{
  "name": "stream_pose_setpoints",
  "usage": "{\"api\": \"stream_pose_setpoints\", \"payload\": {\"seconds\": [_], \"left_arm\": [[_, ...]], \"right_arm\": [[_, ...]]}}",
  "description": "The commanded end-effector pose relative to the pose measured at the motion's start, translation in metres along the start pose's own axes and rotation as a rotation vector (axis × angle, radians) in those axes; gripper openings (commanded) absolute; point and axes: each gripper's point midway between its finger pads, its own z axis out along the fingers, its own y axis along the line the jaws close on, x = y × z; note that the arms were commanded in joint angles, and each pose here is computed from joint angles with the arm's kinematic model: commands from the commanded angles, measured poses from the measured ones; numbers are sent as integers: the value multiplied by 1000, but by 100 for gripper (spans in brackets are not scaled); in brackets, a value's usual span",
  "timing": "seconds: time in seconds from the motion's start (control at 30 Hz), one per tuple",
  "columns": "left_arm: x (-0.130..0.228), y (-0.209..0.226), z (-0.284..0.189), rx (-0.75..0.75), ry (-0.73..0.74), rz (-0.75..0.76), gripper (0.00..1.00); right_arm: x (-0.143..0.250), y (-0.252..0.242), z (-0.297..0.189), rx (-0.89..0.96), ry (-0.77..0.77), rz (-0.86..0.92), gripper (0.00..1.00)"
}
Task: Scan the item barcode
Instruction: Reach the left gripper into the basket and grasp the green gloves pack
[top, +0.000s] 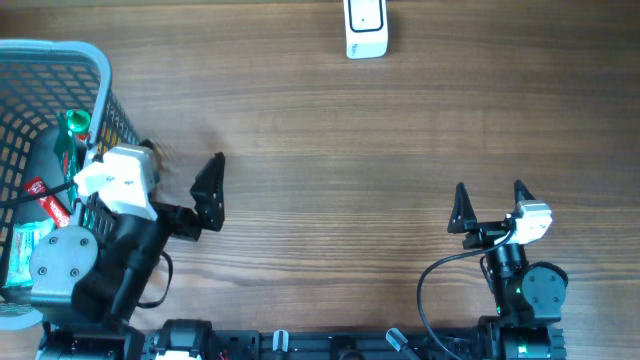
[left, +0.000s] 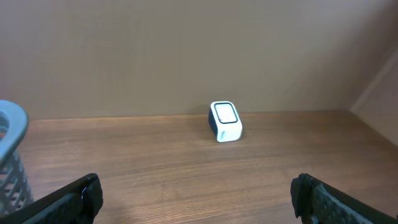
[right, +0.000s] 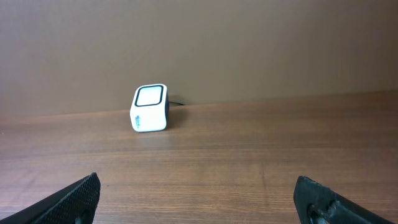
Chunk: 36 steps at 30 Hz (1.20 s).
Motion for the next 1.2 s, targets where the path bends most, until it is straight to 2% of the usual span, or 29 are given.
{"api": "stream_pose_setpoints", "payload": {"seconds": [0.0, 0.2, 0.37, 0.57, 0.63, 0.73, 0.87, 1.03, 1.17], "left_arm": [[-29, 31, -18, -208, -64, 14, 100], [-65, 72, -54, -521, -13, 77, 100], [-73, 123, -77, -896, 149, 143, 100], [-61, 152, -63, -1006, 235, 97, 100], [-52, 174, -66, -1072, 251, -4, 100], [-36, 196, -66, -1069, 277, -156, 100], [0, 226, -58, -984, 360, -398, 100], [45, 263, -43, -977, 520, -540, 100], [85, 273, -32, -967, 687, -612, 100]], "right_arm": [[0, -1, 0, 8, -2, -10, 100], [0, -1, 0, 8, -2, -10, 100], [0, -1, 0, 8, -2, -10, 100], [0, -1, 0, 8, -2, -10, 100], [0, -1, 0, 8, -2, -10, 100], [0, -1, 0, 8, -2, -10, 100], [0, -1, 0, 8, -2, -10, 100], [0, -1, 0, 8, -1, -10, 100], [0, -1, 0, 8, -2, -10, 100]]}}
